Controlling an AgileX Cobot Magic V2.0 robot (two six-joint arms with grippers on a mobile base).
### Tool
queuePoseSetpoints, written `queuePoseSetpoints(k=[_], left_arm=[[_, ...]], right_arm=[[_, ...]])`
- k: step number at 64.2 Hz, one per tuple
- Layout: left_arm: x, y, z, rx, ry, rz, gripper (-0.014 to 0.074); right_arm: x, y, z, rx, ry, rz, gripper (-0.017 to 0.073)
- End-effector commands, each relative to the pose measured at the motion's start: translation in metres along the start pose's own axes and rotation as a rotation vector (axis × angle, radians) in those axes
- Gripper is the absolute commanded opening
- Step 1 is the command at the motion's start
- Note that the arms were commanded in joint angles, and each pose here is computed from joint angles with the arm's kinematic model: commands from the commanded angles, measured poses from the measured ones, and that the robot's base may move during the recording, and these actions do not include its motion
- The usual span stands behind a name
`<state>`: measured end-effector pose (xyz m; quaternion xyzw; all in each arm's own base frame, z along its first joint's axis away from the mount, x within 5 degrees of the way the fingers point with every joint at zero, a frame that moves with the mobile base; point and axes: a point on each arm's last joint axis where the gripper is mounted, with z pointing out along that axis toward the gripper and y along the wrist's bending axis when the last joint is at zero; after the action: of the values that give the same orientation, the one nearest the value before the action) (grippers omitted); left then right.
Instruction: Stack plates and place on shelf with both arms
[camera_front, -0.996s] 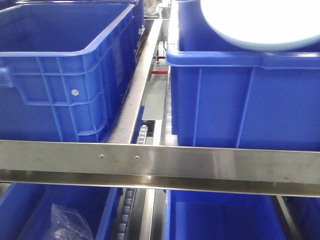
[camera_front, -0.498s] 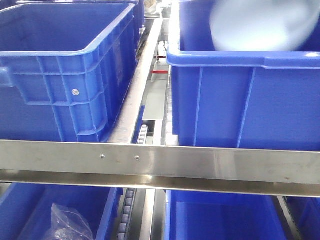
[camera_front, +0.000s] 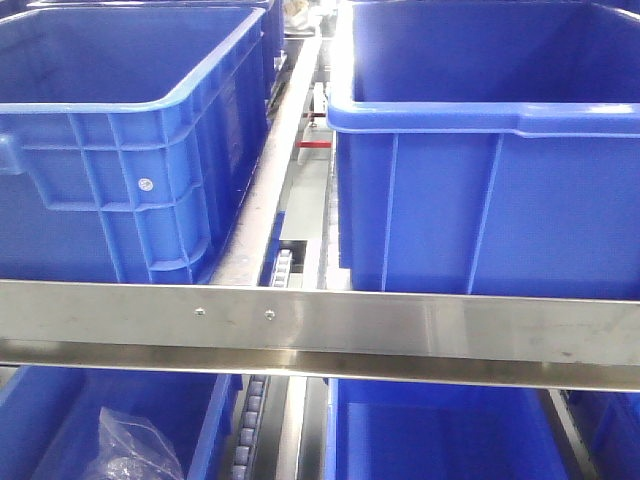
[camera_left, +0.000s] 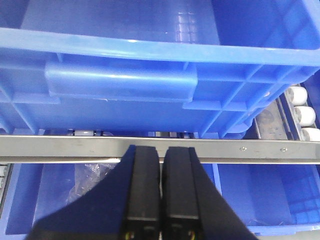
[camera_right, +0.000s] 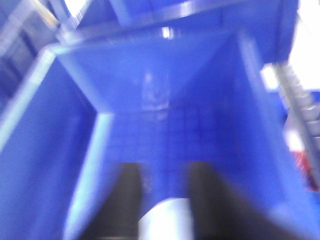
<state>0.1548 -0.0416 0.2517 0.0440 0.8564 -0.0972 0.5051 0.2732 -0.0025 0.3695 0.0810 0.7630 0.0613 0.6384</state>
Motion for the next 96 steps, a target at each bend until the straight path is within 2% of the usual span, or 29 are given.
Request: queuePoseSetpoints(k=[1, 2, 5, 13, 26, 57, 58, 83, 96], left_arm=[[-0.016, -0.004, -0.003, 0.034, -0.104, -0.012, 0.0097], [-0.016, -0.004, -0.003, 0.034, -0.104, -0.012, 0.0097], [-0.016, -0.004, -0.003, 0.034, -0.104, -0.012, 0.0097], [-0.016, -0.004, -0.003, 0.034, -0.104, -0.012, 0.0097], [-0.016, -0.004, -0.003, 0.034, -0.104, -0.012, 0.0097], [-0.016, -0.004, -0.003, 0.034, -0.104, -0.012, 0.0097], [-0.016, -0.004, -0.003, 0.034, -0.106, -0.012, 0.0097], [-0.016, -0.004, -0.003, 0.034, -0.106, -0.012, 0.0097], [-0.016, -0.004, -0.003, 0.034, -0.106, -0.012, 0.0097]], right_arm=[[-0.018, 0.003, -0.039, -0.030, -0.160, -0.004, 0.0015], [-0.013, 0.002, -0.043, -0.029, -0.155, -0.004, -0.0003], [-0.006, 0.000, -0.057, -0.030, -0.161, -0.004, 0.0039], [0.012, -0.003, -0.087, -0.033, -0.175, -0.004, 0.0015], [0.030, -0.007, -0.113, -0.038, -0.200, -0.004, 0.0015], [0.031, -0.007, -0.117, -0.038, -0.199, -0.004, 0.0015], [0.047, -0.010, -0.133, -0.030, -0.164, -0.005, 0.0015], [0.164, -0.034, -0.174, -0.036, -0.183, -0.005, 0.0015], [0.197, -0.041, -0.183, -0.046, -0.243, -0.005, 0.0015]])
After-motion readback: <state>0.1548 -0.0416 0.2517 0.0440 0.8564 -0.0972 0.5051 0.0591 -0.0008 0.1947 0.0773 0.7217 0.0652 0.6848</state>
